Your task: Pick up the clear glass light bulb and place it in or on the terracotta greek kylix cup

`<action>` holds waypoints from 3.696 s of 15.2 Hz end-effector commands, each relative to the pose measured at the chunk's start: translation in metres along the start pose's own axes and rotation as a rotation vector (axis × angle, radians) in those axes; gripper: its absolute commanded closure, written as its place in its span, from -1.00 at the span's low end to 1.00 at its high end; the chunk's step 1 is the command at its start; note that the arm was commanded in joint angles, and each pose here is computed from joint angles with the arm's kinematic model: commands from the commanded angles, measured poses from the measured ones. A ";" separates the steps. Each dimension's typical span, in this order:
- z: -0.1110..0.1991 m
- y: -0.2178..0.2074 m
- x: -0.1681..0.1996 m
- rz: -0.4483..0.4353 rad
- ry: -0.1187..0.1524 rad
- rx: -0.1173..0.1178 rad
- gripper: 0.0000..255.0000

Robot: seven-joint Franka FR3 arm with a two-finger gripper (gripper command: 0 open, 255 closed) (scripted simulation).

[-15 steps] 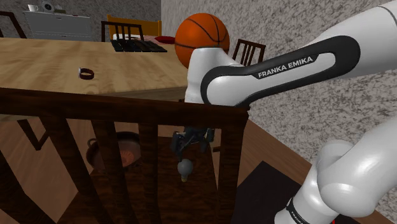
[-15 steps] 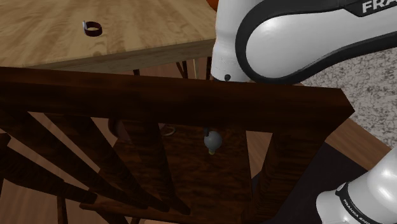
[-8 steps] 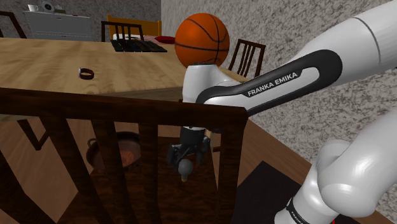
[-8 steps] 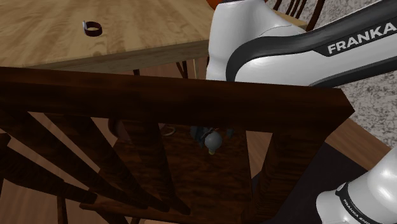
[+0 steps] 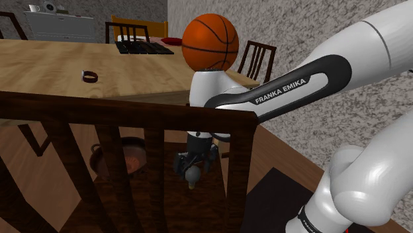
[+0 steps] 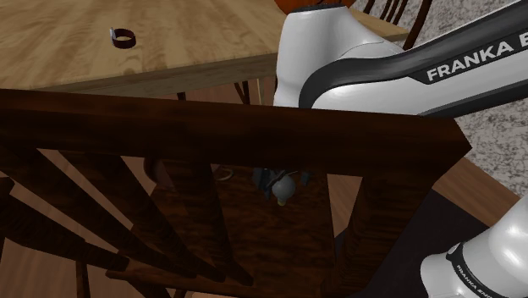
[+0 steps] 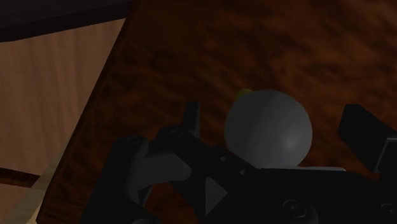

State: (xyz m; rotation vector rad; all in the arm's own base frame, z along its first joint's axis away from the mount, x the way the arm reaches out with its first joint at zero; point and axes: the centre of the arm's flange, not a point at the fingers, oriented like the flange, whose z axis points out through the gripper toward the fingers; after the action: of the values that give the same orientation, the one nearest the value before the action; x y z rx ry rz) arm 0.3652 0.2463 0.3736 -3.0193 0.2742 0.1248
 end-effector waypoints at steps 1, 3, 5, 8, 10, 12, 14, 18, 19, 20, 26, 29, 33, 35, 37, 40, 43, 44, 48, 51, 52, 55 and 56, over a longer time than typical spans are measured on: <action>0.000 0.000 0.000 0.000 0.000 0.000 -1.00; 0.000 0.000 0.000 0.000 0.000 0.000 1.00; 0.000 0.000 0.000 0.000 0.000 0.000 1.00; 0.000 0.000 0.000 0.000 0.000 0.000 1.00; 0.000 0.000 0.000 0.000 0.000 0.000 1.00; -0.005 -0.001 -0.001 0.000 0.000 0.000 1.00; -0.016 -0.002 -0.001 0.000 0.000 0.000 1.00; -0.037 -0.004 -0.003 0.000 0.000 0.000 1.00; -0.042 -0.004 -0.004 0.000 0.000 0.000 1.00; -0.047 -0.005 -0.004 0.000 0.000 0.000 1.00; -0.078 -0.008 -0.007 0.000 0.000 0.000 1.00; -0.094 -0.009 -0.009 0.000 0.000 0.000 1.00; -0.115 -0.012 -0.011 0.000 0.000 0.000 1.00; -0.125 -0.013 -0.012 0.000 0.000 0.000 1.00; -0.136 -0.014 -0.013 0.000 0.000 0.000 1.00; -0.152 -0.015 -0.014 0.000 0.000 0.000 1.00; -0.167 -0.017 -0.015 0.000 0.000 0.000 1.00; -0.168 -0.017 -0.016 0.000 0.000 0.000 1.00; -0.174 -0.055 0.020 0.000 0.000 0.000 1.00; -0.178 -0.084 0.047 0.000 0.000 0.000 1.00; -0.179 -0.094 0.056 0.000 0.000 0.000 1.00; -0.183 -0.123 0.083 0.000 0.000 0.000 1.00; -0.184 -0.132 0.092 0.000 0.000 0.000 1.00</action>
State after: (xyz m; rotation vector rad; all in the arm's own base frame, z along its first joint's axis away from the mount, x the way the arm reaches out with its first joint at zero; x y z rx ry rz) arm 0.4804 0.3294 0.5598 -3.0200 0.2716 0.1244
